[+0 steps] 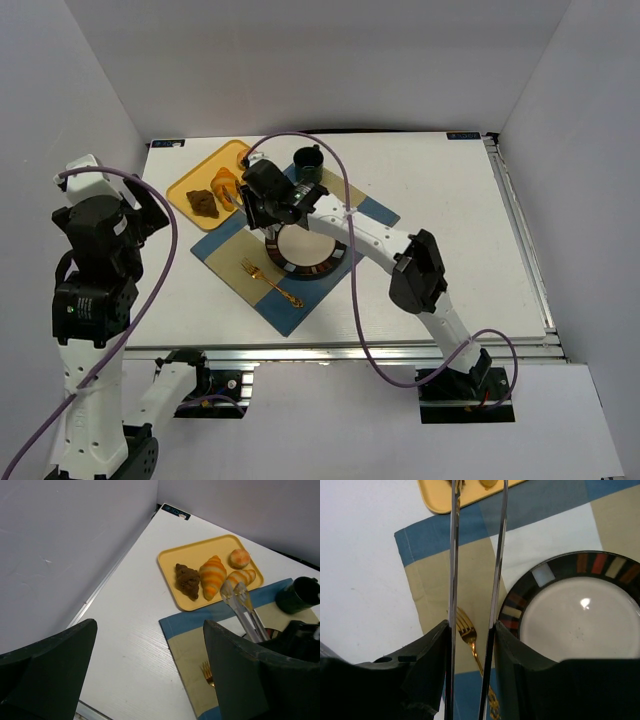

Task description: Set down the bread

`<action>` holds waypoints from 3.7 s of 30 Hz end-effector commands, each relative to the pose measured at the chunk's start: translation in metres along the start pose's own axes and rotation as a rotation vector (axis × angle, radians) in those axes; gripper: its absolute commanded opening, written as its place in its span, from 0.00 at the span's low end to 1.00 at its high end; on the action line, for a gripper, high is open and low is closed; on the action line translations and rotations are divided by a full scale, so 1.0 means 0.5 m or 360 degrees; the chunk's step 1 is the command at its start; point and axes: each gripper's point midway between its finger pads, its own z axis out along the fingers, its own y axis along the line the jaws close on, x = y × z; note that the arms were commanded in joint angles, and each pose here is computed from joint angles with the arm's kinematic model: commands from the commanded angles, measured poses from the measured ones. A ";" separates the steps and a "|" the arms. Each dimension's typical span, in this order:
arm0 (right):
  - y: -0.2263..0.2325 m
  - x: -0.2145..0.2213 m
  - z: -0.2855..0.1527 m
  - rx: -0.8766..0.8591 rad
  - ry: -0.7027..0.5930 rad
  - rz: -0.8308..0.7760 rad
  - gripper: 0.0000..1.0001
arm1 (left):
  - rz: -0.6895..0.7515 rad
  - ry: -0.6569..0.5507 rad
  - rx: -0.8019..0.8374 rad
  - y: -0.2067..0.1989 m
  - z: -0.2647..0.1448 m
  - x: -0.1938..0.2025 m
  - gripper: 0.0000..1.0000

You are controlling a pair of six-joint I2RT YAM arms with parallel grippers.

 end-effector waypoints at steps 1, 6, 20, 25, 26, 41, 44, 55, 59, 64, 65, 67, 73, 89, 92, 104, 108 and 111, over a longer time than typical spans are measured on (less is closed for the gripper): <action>0.041 -0.078 0.023 -0.0133 -0.0235 0.0003 0.44 | 0.0012 0.0002 0.0000 0.004 -0.014 -0.006 0.98; 0.049 -0.067 0.092 -0.0135 -0.0258 0.0039 0.45 | 0.0016 0.0015 0.0051 -0.006 -0.019 0.001 0.98; -0.004 -0.035 0.181 0.0061 -0.0314 0.0069 0.51 | 0.0043 0.0016 0.0032 0.014 -0.037 0.020 0.98; -0.017 -0.016 0.206 0.0072 -0.0280 0.0064 0.51 | 0.0050 0.0025 0.0030 0.015 -0.035 0.027 0.98; -0.017 -0.011 0.211 0.0064 -0.0269 0.0058 0.51 | 0.0052 0.0028 0.0032 0.015 -0.035 0.028 0.98; -0.024 0.043 0.248 -0.0016 -0.0114 0.0097 0.28 | 0.0079 0.0057 -0.0016 0.030 -0.035 0.050 0.98; -0.023 0.013 0.226 -0.0010 -0.0171 0.0099 0.11 | 0.0071 0.0052 -0.0023 0.032 -0.035 0.050 0.98; 0.035 -0.158 0.079 -0.0164 -0.0482 0.0150 0.00 | 0.0013 -0.0035 -0.0045 0.034 -0.039 0.012 0.98; 0.064 -0.221 -0.019 -0.0272 -0.0581 0.0168 0.00 | -0.0017 -0.0086 -0.0067 0.036 -0.040 -0.010 0.98; 0.037 -0.203 -0.120 -0.0241 -0.0470 0.0177 0.00 | -0.0059 -0.0150 -0.0106 0.041 -0.040 -0.034 0.98; 0.018 -0.181 -0.159 -0.0203 -0.0425 0.0181 0.00 | -0.0070 -0.0158 -0.0106 0.040 -0.039 -0.039 0.98; -0.013 -0.152 -0.248 -0.0156 -0.0384 0.0164 0.00 | -0.0102 -0.0166 -0.0100 0.034 -0.035 -0.045 0.98; -0.105 0.060 -0.332 -0.0038 -0.0054 0.0181 0.00 | -0.0144 -0.0162 -0.0054 0.014 -0.021 -0.042 0.98; -0.181 0.323 -0.286 0.0040 0.0255 0.0290 0.00 | -0.0088 -0.0070 0.0049 -0.034 0.017 -0.017 0.98; -0.184 0.336 -0.277 0.0053 0.0290 0.0283 0.04 | -0.0091 -0.0075 0.0045 -0.030 0.014 -0.015 0.98; -0.192 0.331 -0.294 0.0095 0.0303 0.0265 0.44 | -0.0093 -0.0077 0.0015 -0.021 0.013 -0.010 0.98; -0.190 0.321 -0.306 0.0088 0.0285 0.0271 0.49 | -0.0096 -0.0073 0.0019 -0.024 0.016 -0.008 0.98; -0.189 0.312 -0.316 0.0095 0.0263 0.0282 0.50 | -0.0097 -0.0070 0.0024 -0.026 0.017 -0.007 0.98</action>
